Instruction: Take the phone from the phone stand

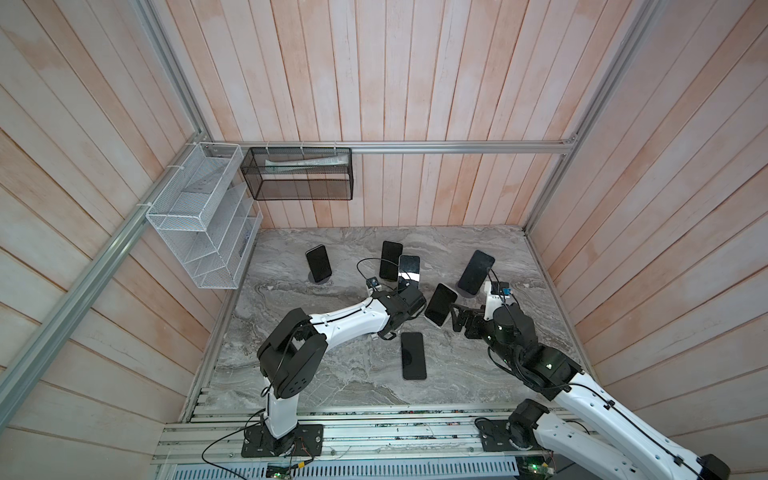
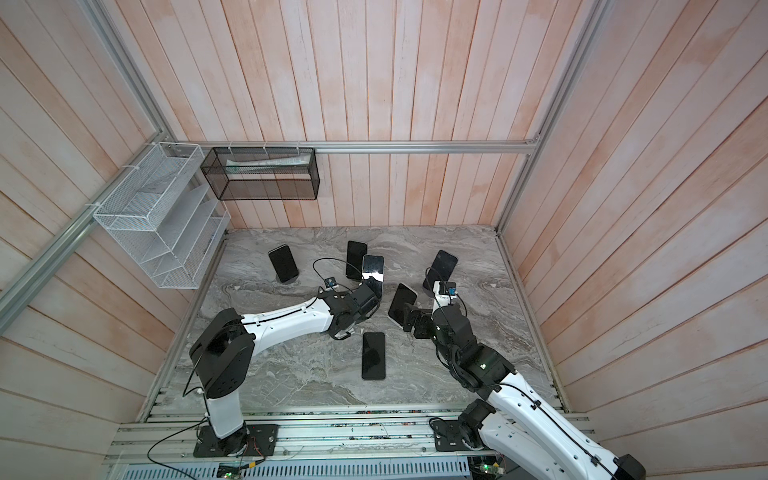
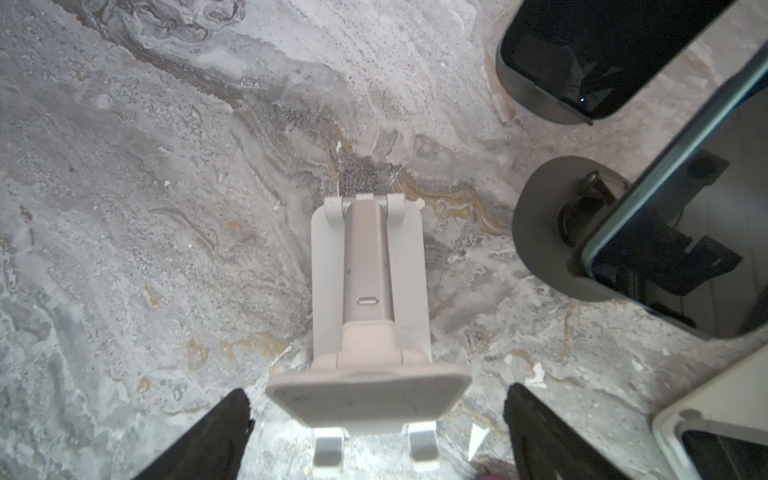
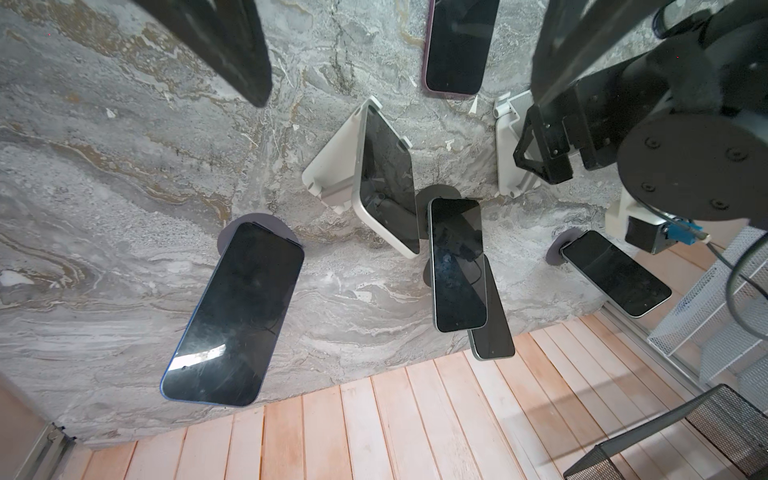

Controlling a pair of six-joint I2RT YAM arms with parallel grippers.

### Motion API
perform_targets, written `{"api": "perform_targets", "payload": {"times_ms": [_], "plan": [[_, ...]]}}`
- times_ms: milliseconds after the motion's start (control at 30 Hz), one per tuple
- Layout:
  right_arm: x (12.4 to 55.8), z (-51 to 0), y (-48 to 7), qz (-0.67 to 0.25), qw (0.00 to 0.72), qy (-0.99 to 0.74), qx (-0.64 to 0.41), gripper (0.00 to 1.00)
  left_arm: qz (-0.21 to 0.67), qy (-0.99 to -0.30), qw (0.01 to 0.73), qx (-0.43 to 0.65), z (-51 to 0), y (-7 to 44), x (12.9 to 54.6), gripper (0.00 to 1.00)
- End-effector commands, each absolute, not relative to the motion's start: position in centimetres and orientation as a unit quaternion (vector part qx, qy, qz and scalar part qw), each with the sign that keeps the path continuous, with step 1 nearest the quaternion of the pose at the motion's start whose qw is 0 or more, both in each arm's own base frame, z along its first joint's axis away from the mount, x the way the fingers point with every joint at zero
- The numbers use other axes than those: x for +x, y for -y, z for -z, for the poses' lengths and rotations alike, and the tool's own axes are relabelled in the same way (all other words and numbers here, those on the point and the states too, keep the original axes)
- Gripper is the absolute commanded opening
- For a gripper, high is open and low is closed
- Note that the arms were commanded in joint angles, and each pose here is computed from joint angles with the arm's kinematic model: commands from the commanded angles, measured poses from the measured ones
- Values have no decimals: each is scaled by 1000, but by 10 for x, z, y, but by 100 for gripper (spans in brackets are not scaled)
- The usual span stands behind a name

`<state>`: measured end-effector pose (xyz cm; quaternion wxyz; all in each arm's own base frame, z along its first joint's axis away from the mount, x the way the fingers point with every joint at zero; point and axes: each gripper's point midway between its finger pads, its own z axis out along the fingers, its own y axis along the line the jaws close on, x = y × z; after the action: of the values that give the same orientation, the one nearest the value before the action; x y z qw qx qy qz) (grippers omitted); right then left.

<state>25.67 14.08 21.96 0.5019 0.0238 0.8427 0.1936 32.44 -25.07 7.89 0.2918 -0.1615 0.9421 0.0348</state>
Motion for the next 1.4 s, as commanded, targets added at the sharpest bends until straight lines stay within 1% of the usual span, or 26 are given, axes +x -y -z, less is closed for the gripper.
{"api": "perform_targets", "payload": {"times_ms": [0, 133, 400, 633, 800, 933, 1000, 1100, 1200, 1267, 1367], "plan": [[260, -223, -147, -210, 509, -835, 13, 98, -41, -943, 294, -147, -64, 246, 335, 94], [261, -218, -148, -218, 504, -836, 14, 98, -50, -942, 299, -143, -60, 238, 336, 88], [256, -212, -150, -244, 497, -832, 19, 98, -46, -943, 307, -122, -56, 242, 339, 79], [252, -213, -145, -244, 499, -831, 28, 98, -54, -941, 312, -116, -59, 237, 339, 64], [251, -218, -150, -259, 493, -830, 24, 97, -46, -940, 317, -115, -80, 229, 331, 63], [253, -219, -151, -256, 493, -832, 22, 97, -1, -930, 357, -91, -114, 227, 332, 62], [253, -219, -152, -257, 492, -831, 20, 97, 22, -923, 378, -65, -132, 228, 340, 62], [254, -217, -155, -261, 490, -832, 16, 97, 46, -915, 400, -30, -151, 219, 365, 62], [255, -217, -155, -261, 493, -830, 17, 97, 53, -914, 403, -10, -158, 198, 404, 62], [255, -220, -156, -262, 495, -828, 13, 97, 50, -914, 403, -9, -155, 183, 431, 60], [256, -225, -156, -257, 497, -829, 8, 97, 28, -909, 415, 2, -153, 172, 471, 59]]}}
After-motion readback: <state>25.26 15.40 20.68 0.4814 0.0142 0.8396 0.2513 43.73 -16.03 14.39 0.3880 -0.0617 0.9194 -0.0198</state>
